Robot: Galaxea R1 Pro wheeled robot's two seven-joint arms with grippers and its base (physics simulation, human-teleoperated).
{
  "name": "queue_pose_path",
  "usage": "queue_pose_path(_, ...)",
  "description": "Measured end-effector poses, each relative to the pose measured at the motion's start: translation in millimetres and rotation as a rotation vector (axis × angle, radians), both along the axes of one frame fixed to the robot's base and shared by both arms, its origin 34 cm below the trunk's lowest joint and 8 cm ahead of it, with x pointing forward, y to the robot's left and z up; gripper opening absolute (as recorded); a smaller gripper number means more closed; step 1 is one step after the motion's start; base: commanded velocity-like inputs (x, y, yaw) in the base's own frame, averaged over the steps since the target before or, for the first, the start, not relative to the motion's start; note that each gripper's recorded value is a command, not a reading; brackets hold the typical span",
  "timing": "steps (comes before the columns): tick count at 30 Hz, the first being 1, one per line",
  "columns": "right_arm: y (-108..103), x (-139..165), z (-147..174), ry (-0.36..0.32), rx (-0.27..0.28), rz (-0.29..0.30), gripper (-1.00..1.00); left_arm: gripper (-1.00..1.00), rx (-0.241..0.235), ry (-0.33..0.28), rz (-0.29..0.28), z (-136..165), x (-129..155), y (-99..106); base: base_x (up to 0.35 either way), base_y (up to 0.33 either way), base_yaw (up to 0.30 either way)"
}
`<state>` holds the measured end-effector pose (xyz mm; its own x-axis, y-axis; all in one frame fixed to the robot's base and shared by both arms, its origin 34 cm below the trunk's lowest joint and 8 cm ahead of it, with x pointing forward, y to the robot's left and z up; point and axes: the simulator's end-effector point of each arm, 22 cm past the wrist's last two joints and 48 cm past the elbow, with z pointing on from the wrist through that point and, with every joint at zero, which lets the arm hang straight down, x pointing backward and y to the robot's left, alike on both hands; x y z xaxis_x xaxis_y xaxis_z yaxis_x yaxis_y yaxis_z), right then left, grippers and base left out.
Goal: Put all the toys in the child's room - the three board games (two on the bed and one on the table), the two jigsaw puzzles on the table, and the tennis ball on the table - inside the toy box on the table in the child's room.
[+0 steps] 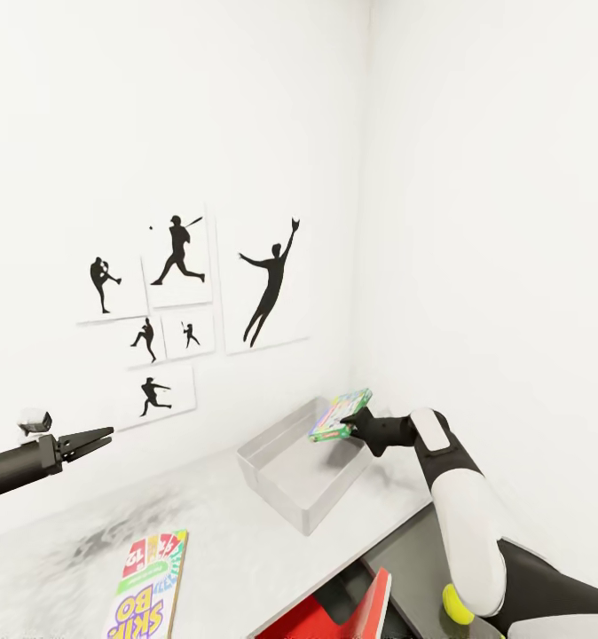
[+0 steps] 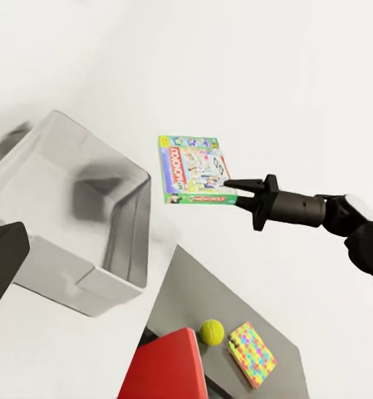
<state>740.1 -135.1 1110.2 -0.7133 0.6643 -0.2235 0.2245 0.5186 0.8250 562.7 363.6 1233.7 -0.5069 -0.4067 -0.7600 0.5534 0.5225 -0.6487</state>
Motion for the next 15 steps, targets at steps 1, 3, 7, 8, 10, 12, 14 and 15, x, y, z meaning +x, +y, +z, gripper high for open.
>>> queue_pose_path(1, -1, 2, 0, -0.003, -0.002, -0.007, -1.0, 1.0, 0.0, 0.002, 0.0, -1, 0, 0, 0.0, 0.0, 0.0)
queue_pose_path(3, -4, 6, 1, -0.013, -0.004, -0.027, -1.0, 1.0, 0.0, 0.005, 0.0, -2, 1, 0, 0.0, 0.0, 0.0)
queue_pose_path(7, -7, 16, 12, -0.035, -0.008, -0.043, -1.0, 1.0, -0.002, 0.012, -0.002, -6, 3, -1, 0.0, 0.0, 0.0)
queue_pose_path(8, -7, 17, 12, -0.037, -0.009, -0.044, -1.0, 1.0, -0.004, 0.014, -0.003, -6, 3, -2, 0.0, 0.0, 0.0)
queue_pose_path(10, -6, 20, 15, -0.041, -0.008, -0.046, -1.0, 1.0, -0.006, 0.017, -0.005, -8, 4, -4, 0.0, 0.0, 0.0)
queue_pose_path(12, -6, 23, 19, -0.047, -0.008, -0.046, -1.0, 1.0, -0.008, 0.02, -0.006, -10, 5, -4, 0.0, 0.0, 0.0)
queue_pose_path(14, -6, 24, 19, -0.047, -0.01, -0.045, -1.0, 1.0, -0.008, 0.023, -0.006, -12, 6, -4, 0.0, 0.0, 0.0)
queue_pose_path(15, -4, 24, 19, -0.047, -0.008, -0.043, -1.0, 1.0, -0.009, 0.025, -0.006, -12, 6, -4, 0.0, 0.0, 0.0)
